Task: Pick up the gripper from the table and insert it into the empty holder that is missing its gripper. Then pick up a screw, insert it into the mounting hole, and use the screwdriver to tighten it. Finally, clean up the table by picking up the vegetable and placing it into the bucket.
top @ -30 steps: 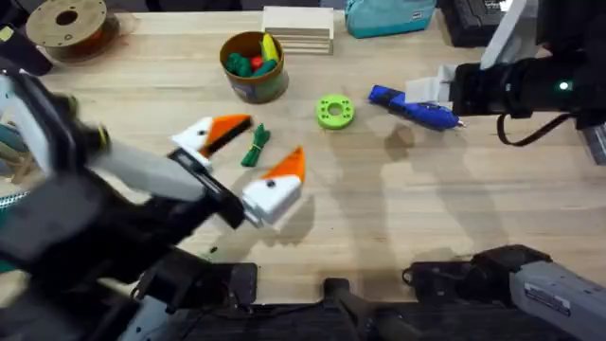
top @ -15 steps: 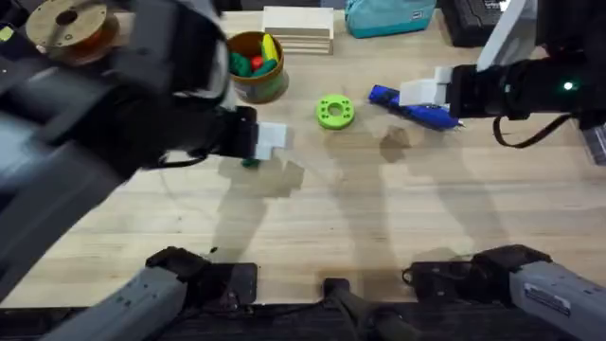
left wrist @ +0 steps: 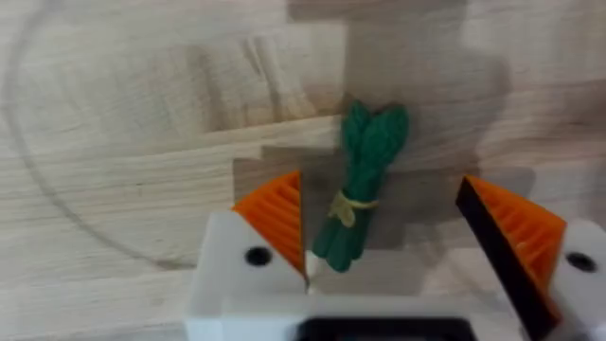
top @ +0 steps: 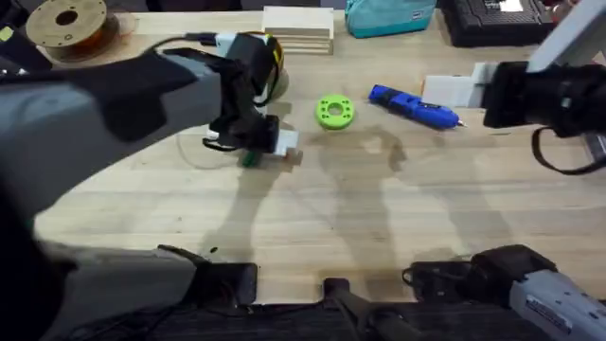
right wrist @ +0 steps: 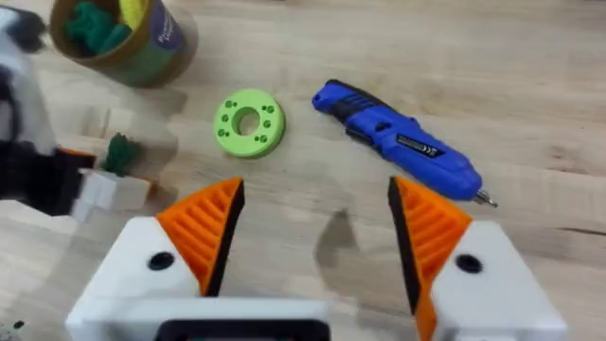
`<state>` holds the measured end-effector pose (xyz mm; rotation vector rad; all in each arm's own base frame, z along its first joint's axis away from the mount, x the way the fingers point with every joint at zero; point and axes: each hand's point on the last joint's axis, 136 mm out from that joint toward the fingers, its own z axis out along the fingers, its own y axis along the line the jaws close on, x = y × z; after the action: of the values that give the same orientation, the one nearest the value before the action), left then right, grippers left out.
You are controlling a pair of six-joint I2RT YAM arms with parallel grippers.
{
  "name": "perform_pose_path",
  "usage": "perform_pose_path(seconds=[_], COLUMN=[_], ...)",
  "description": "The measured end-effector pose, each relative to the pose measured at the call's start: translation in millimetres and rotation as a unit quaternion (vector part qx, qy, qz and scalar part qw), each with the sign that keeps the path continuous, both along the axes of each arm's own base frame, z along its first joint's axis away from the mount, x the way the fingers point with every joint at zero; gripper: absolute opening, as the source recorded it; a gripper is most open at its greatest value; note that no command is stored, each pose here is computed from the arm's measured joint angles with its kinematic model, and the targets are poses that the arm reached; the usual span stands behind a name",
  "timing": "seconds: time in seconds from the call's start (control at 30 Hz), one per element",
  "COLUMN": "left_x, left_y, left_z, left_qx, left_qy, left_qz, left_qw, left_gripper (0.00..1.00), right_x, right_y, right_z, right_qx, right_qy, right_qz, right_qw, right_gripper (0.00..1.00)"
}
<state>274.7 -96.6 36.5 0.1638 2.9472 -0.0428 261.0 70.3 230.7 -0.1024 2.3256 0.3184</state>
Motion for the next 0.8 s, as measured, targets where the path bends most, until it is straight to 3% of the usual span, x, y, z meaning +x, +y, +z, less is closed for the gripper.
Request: perform_pose_path(seconds=[0.03, 0.07, 0.17, 0.2, 0.33, 0.43, 0.6, 0.7, 0.8], left_x=[4.5, 5.8, 7.7, 9.2, -3.8, -3.5, 44.7, 86.0, 116.0], left_y=[-1.3, -1.6, -2.2, -2.2, 3.7, 4.0, -11.5, -16.5, -10.8], left_z=[-4, -5, -3, -2, 8, 33, 111, 157, 181], left_qx=[0.001, 0.001, 0.001, 0.002, 0.018, 0.023, -0.005, -0.013, -0.012], left_qy=[0.001, -0.001, -0.003, -0.005, 0.031, 0.041, -0.067, -0.175, -0.247], left_qz=[0.002, 0.001, 0.002, 0.001, 0.001, 0.001, -0.016, -0.014, 0.009], left_qw=[1.000, 1.000, 1.000, 1.000, 0.999, 0.999, 0.998, 0.984, 0.969], left_gripper=[0.687, 0.522, 0.064, 0.024, 0.016, 0.015, 0.015, 0.015, 0.014], right_x=[-3, -4, -4, -4, -4, -4, -4, -4, -4], right_y=[-1, -1, -1, -1, -1, -1, -1, -1, -1], right_z=[7, 8, 9, 8, 9, 9, 9, 9, 9], right_qx=[-0.001, -0.003, -0.006, -0.007, -0.008, -0.009, -0.010, -0.010, -0.010], right_qy=[-0.015, -0.018, -0.020, -0.020, -0.022, -0.023, -0.023, -0.023, -0.024], right_qz=[0.003, 0.005, 0.009, 0.009, 0.010, 0.011, 0.013, 0.013, 0.013], right_qw=[1.000, 1.000, 1.000, 1.000, 1.000, 1.000, 1.000, 1.000, 1.000], right_gripper=[0.894, 0.894, 0.894, 0.894, 0.894, 0.892, 0.895, 0.894, 0.894])
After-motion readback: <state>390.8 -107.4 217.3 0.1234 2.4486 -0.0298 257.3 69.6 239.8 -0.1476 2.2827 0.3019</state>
